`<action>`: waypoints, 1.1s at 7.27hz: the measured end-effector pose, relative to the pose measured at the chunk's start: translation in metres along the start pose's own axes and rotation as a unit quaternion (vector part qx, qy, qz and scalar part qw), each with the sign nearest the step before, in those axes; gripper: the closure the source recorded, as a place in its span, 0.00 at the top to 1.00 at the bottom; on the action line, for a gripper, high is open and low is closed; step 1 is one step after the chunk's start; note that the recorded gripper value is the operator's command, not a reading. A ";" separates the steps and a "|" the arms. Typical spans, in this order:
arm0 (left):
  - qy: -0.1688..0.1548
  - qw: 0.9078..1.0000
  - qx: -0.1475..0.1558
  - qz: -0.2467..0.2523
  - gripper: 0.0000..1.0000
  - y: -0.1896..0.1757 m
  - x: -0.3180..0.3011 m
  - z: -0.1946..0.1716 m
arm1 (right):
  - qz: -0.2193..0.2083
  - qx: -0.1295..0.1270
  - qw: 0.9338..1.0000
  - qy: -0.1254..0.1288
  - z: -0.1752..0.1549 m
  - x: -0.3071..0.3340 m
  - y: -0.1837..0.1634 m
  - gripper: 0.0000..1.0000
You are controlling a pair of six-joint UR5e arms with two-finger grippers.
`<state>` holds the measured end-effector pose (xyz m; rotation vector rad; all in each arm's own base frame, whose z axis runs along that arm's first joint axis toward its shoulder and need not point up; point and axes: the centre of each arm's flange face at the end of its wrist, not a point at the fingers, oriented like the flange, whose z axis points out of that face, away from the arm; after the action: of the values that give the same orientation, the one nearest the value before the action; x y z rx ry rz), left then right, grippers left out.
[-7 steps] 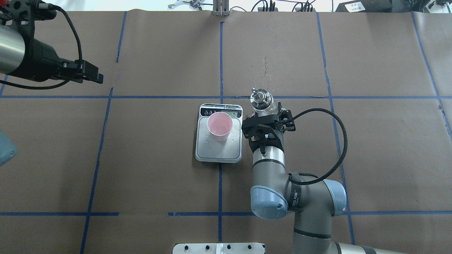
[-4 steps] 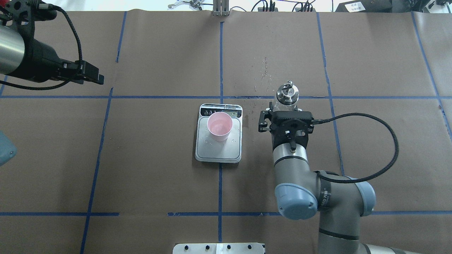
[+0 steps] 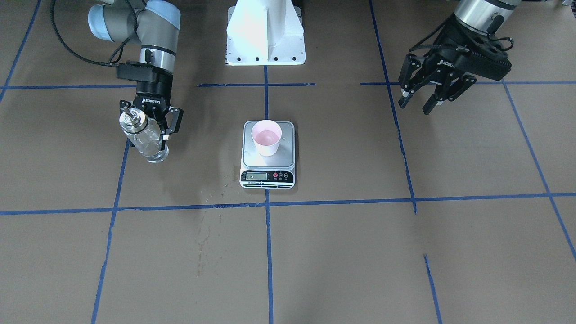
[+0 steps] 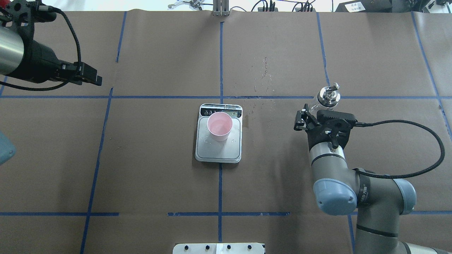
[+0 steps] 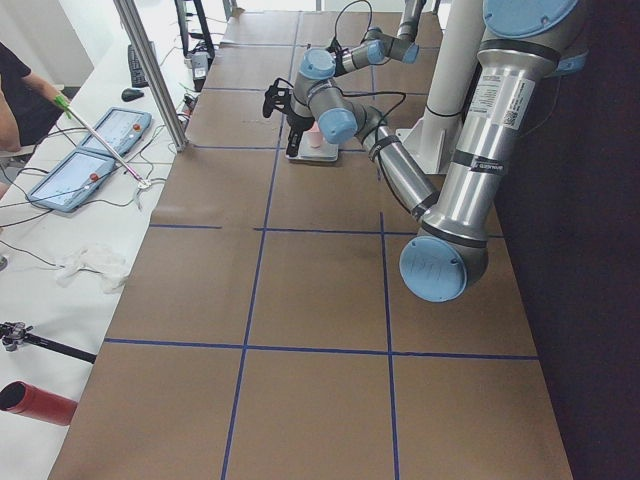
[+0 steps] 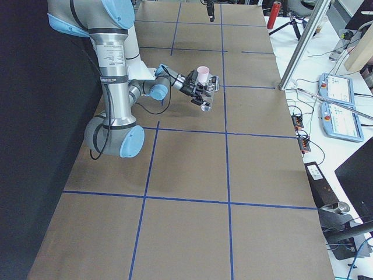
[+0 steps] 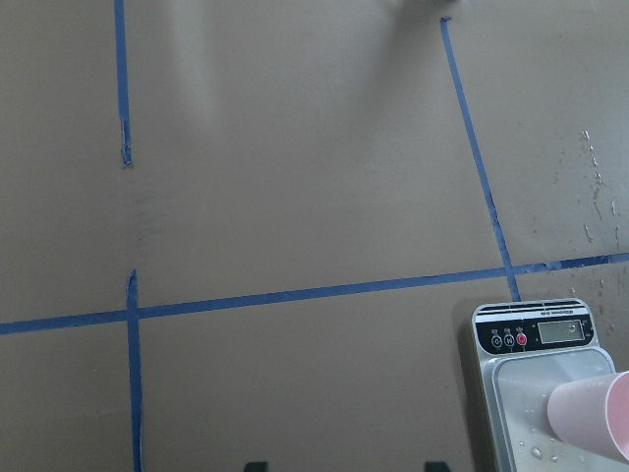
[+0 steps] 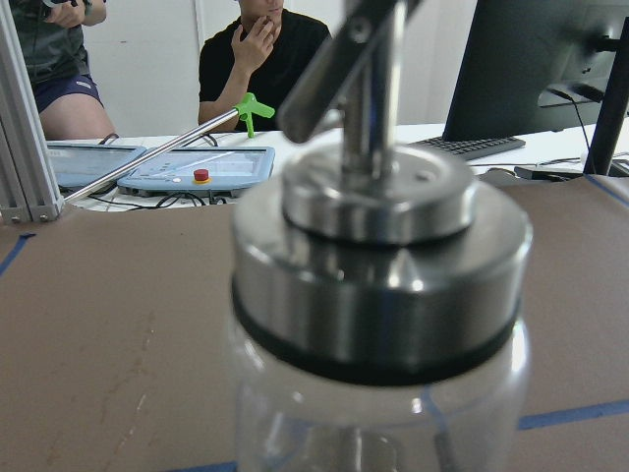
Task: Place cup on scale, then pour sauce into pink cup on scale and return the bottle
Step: 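Lower the bottle to its spot with the right gripper while the left arm withdraws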
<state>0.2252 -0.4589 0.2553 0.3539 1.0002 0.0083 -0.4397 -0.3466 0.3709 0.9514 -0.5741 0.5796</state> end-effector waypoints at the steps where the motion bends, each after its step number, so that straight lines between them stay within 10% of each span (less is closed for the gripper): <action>1: -0.017 1.000 0.001 0.023 0.61 -0.001 -0.023 -0.001 | 0.007 -0.002 1.000 0.001 0.003 0.010 0.005 0.00; 5: -0.113 0.988 -0.003 0.102 0.61 -0.020 -0.165 -0.028 | 0.020 -0.004 1.000 0.022 0.019 0.041 0.026 0.00; 8: -0.126 0.985 -0.006 0.114 0.61 -0.024 -0.187 -0.033 | 0.025 -0.008 0.999 0.030 0.027 0.045 0.040 0.00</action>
<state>0.0924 -0.5039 0.3860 0.4453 0.7059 0.1732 -0.4404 -0.3430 0.4364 0.9037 -0.5494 0.6451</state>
